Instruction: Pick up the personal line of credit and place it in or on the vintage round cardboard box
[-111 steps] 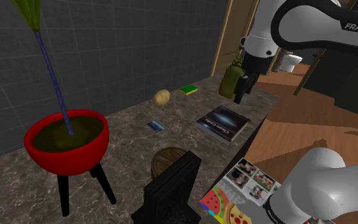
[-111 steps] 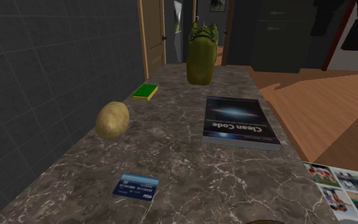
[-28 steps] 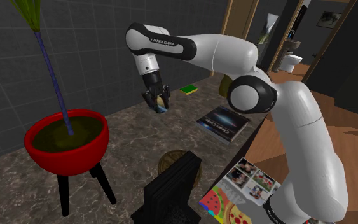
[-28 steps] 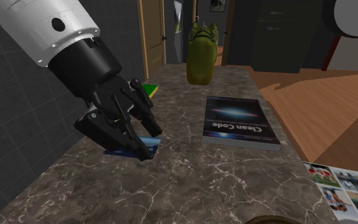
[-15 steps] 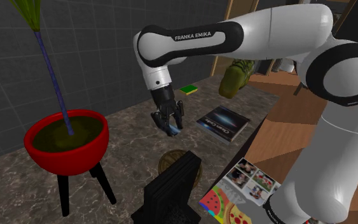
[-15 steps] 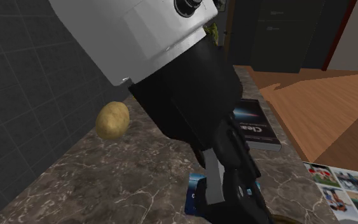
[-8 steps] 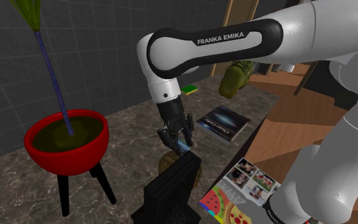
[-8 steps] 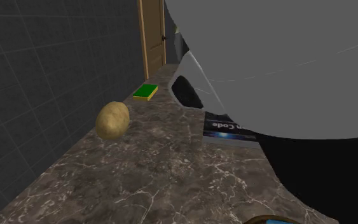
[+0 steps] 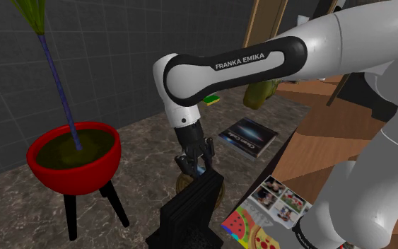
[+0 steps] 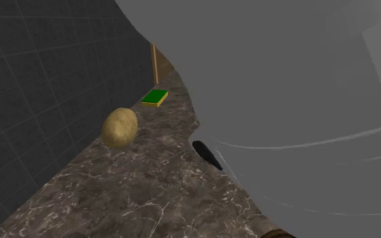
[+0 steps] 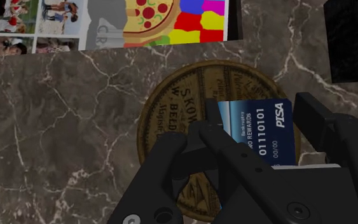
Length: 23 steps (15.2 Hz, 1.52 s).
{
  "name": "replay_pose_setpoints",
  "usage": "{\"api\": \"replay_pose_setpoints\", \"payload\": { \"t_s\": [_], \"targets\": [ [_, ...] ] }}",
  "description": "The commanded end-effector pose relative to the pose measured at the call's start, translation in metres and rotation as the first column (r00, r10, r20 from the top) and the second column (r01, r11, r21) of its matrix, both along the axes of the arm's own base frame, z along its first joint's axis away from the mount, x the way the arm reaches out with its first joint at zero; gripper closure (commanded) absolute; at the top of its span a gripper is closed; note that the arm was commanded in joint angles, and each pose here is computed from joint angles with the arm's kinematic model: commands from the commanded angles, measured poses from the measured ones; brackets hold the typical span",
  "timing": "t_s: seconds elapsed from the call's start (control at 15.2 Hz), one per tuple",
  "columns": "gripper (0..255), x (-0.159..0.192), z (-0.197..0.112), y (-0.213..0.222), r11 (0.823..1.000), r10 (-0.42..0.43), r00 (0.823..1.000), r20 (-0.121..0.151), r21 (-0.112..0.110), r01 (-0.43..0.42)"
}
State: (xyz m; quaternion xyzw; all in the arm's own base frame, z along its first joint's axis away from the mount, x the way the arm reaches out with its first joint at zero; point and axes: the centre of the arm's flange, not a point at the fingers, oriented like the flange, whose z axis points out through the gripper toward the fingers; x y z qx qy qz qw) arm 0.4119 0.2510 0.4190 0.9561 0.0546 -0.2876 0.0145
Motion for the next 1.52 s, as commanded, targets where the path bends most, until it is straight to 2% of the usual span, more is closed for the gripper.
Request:
{"api": "replay_pose_setpoints", "payload": {
  "t_s": [0.0, 0.46, 0.99, 1.06, 1.39, 1.45],
  "targets": [
    [255, 0.000, -0.010, 0.000, 1.000, 0.000, 1.000, 0.000, 0.000, 0.000],
    [255, 0.000, -0.051, 0.000, 1.000, 0.000, 1.000, 0.000, 0.000, 0.000],
    [255, 0.001, -0.051, 0.000, 1.000, 0.000, 1.000, 0.000, 0.000, 0.000],
    [0, 0.001, -0.051, 0.000, 1.000, 0.000, 1.000, 0.000, 0.000, 0.000],
    [0, 0.001, -0.051, 0.000, 1.000, 0.000, 1.000, 0.000, 0.000, 0.000],
    [0, 0.008, -0.040, 0.001, 1.000, 0.000, 1.000, 0.000, 0.000, 0.000]
  ]
}}
